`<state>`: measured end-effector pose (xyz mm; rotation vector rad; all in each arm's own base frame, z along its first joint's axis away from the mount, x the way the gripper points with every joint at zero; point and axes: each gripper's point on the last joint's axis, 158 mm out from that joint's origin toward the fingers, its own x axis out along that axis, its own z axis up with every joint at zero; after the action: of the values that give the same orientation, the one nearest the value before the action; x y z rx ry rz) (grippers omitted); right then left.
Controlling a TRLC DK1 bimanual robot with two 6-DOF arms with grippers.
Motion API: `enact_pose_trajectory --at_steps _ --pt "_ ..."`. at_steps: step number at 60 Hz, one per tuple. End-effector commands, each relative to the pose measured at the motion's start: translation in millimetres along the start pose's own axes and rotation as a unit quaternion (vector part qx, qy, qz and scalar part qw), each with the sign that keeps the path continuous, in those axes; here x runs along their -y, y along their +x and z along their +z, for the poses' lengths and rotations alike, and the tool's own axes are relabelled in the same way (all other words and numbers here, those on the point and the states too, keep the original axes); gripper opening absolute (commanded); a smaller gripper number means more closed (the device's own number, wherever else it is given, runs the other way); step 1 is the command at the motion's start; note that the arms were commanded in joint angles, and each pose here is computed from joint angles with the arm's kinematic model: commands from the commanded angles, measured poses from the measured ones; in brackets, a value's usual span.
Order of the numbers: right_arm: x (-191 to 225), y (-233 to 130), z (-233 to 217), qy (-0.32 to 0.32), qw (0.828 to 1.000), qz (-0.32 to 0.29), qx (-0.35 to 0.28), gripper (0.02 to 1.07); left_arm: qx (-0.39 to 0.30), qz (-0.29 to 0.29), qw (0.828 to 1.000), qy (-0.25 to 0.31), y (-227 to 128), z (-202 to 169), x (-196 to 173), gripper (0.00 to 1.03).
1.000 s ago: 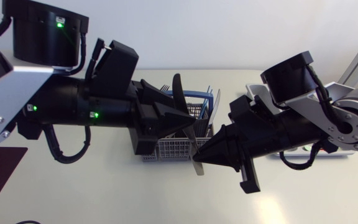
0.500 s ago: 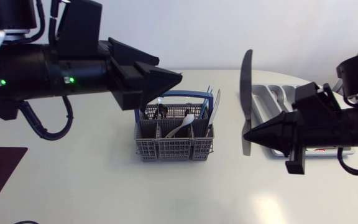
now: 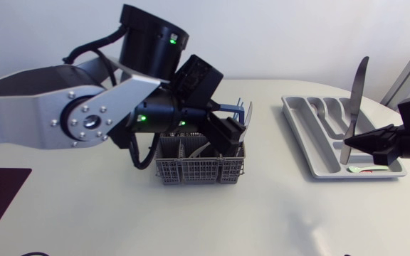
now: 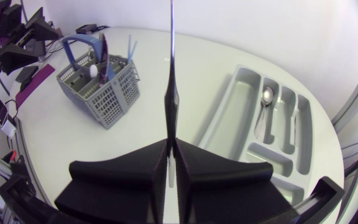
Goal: Sort the cutlery from the basket into the organizer compartments.
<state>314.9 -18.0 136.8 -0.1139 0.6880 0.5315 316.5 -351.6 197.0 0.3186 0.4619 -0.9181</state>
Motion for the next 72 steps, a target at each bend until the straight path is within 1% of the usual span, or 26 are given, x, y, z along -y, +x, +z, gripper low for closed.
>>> enact_pose_trajectory --at_steps 1,5,17,24,26,32,41,49,56,68,72 --pt "36.6 -1.3 6.7 0.004 1.000 -0.022 0.006 0.07 0.000 0.008 1.000 0.015 13.7 13.9 -0.2 0.91" --pt "60.8 -0.2 3.6 0.018 0.999 -0.039 -0.004 0.07 -0.007 0.014 1.000 0.019 23.6 13.7 -1.5 0.89" --pt "138.8 10.9 -5.0 0.059 0.994 -0.089 -0.031 0.07 -0.039 0.034 0.998 0.038 51.2 -2.3 -4.0 0.89" --pt "170.5 18.1 -4.6 0.076 0.990 -0.114 -0.038 0.07 -0.055 0.044 0.996 0.049 63.1 -11.8 -6.1 0.89" --pt "189.2 22.2 -6.3 0.087 0.987 -0.126 -0.045 0.07 -0.058 0.045 0.996 0.050 65.1 -13.0 -5.9 0.89" --pt "219.4 31.4 -9.4 0.107 0.982 -0.144 -0.055 0.07 -0.062 0.046 0.996 0.052 67.8 -16.4 -6.2 0.89" --pt "264.4 41.8 -20.0 0.135 0.970 -0.186 -0.081 0.07 -0.070 0.045 0.995 0.056 69.3 -24.1 -6.5 0.89" --pt "285.7 56.0 -32.4 0.161 0.959 -0.206 -0.111 0.07 -0.072 0.044 0.995 0.057 70.8 -26.2 -5.1 0.89" --pt "296.6 59.9 -40.1 0.177 0.948 -0.224 -0.137 0.07 -0.074 0.040 0.995 0.060 72.0 -27.3 -0.2 0.89" --pt "310.6 60.2 -41.8 0.175 0.936 -0.255 -0.166 0.07 -0.075 0.040 0.994 0.066 71.7 -27.3 3.2 0.89" --pt "312.8 67.3 -45.1 0.175 0.933 -0.255 -0.183 0.07 -0.075 0.039 0.994 0.066 71.0 -27.5 4.1 0.89"
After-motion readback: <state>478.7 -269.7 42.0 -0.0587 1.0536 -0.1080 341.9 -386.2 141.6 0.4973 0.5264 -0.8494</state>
